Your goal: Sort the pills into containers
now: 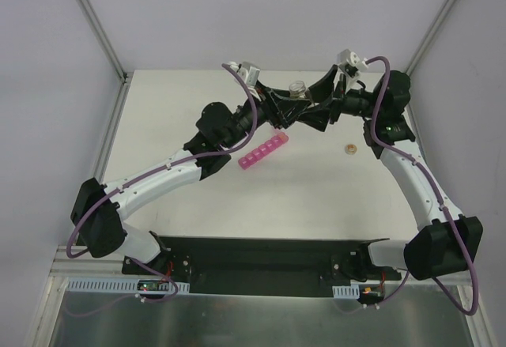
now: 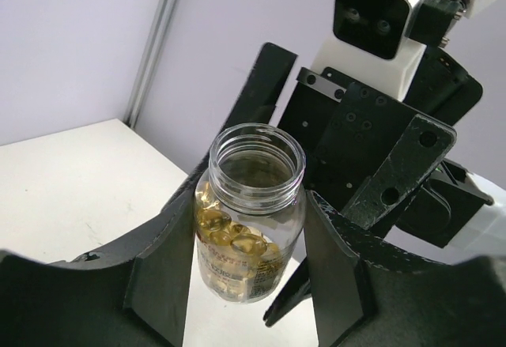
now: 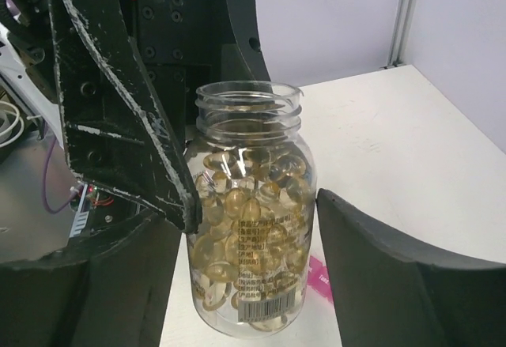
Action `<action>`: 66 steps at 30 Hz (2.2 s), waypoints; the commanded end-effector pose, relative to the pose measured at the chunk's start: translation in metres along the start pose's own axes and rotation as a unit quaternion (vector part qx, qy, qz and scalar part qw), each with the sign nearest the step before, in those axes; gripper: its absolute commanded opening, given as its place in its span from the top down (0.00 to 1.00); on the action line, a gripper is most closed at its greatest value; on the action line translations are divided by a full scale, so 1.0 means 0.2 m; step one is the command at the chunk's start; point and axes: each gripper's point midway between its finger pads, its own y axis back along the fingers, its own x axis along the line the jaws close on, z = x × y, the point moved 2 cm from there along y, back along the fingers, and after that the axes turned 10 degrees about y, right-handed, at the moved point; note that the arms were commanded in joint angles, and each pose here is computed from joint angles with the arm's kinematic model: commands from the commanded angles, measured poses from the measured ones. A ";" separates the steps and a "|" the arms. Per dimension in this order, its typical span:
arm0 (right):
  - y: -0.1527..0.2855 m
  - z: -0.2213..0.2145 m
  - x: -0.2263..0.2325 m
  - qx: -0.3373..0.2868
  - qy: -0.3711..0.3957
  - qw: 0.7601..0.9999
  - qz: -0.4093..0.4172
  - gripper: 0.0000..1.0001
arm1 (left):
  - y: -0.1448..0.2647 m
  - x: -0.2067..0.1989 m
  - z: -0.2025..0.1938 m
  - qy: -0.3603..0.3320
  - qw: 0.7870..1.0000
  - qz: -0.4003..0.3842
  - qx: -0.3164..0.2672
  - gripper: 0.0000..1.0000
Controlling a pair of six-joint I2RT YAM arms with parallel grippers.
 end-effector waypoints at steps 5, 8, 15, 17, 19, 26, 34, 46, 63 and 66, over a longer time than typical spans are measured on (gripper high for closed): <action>0.01 0.00 0.06 0.015 0.031 0.999 0.007 0.13 | 0.03 -0.15 0.05 -0.056 0.997 -0.049 0.013 0.90; 0.03 -0.05 0.06 0.041 0.038 0.998 0.006 0.09 | 0.06 -0.14 0.05 -0.073 0.996 -0.039 0.024 0.90; 0.22 -0.26 0.25 0.176 0.066 0.981 0.055 0.04 | 0.16 -0.04 -0.02 -0.119 0.991 -0.002 0.057 0.90; 0.28 -0.30 0.23 0.198 0.092 0.974 0.051 0.04 | 0.20 -0.02 -0.04 -0.130 0.989 0.002 0.065 0.90; 0.37 -0.36 0.23 0.229 0.084 0.969 0.037 0.04 | 0.23 0.03 -0.09 -0.138 0.987 0.009 0.078 0.91; 0.58 -0.53 0.12 0.298 0.016 0.953 -0.047 0.05 | 0.35 0.14 -0.26 -0.159 0.980 0.011 0.115 0.91; 0.86 -0.84 -0.18 0.458 -0.062 0.869 -0.177 0.07 | 0.44 0.22 -0.49 -0.162 0.974 -0.018 0.159 0.91; 0.91 -1.03 -0.19 0.480 -0.133 0.852 -0.163 0.08 | 0.52 0.42 -0.83 -0.160 0.967 -0.009 0.196 0.91; 1.11 -1.25 -0.47 0.585 -0.136 0.771 -0.212 0.08 | 0.57 0.50 -0.98 -0.155 0.964 -0.010 0.214 0.91; 1.13 -1.28 -0.54 0.600 -0.141 0.758 -0.211 0.08 | 0.58 0.49 -0.98 -0.153 0.964 -0.014 0.218 0.91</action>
